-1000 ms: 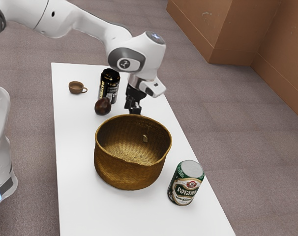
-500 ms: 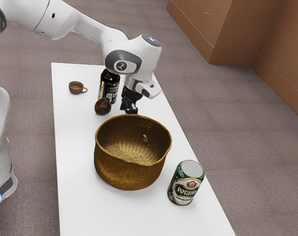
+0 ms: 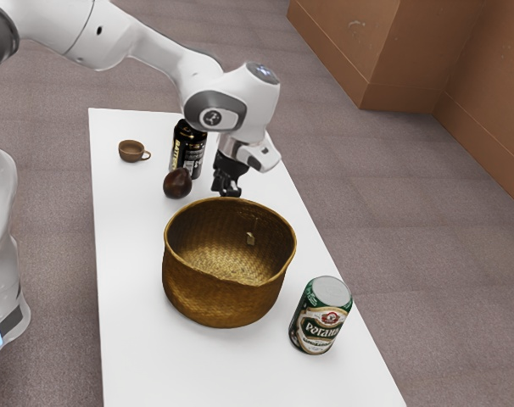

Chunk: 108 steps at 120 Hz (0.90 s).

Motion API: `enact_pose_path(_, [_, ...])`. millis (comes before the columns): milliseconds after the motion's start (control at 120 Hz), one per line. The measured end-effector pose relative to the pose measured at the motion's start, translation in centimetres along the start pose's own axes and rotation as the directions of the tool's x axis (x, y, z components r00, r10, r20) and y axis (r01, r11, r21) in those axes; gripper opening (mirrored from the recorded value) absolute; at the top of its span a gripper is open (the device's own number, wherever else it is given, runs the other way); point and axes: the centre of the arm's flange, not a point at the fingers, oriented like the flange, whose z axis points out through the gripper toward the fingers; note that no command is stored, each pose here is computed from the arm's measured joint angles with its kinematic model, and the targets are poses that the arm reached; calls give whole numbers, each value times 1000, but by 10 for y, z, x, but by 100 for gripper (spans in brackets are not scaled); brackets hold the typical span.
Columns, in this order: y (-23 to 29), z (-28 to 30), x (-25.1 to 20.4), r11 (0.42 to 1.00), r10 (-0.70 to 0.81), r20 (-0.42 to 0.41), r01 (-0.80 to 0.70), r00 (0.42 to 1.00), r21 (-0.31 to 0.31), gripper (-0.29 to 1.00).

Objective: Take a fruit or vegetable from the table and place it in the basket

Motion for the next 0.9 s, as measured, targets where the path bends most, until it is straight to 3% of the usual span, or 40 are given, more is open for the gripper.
enact_pose_path(900, [3,22,11,1000,3,16,-3,1000,3,70])
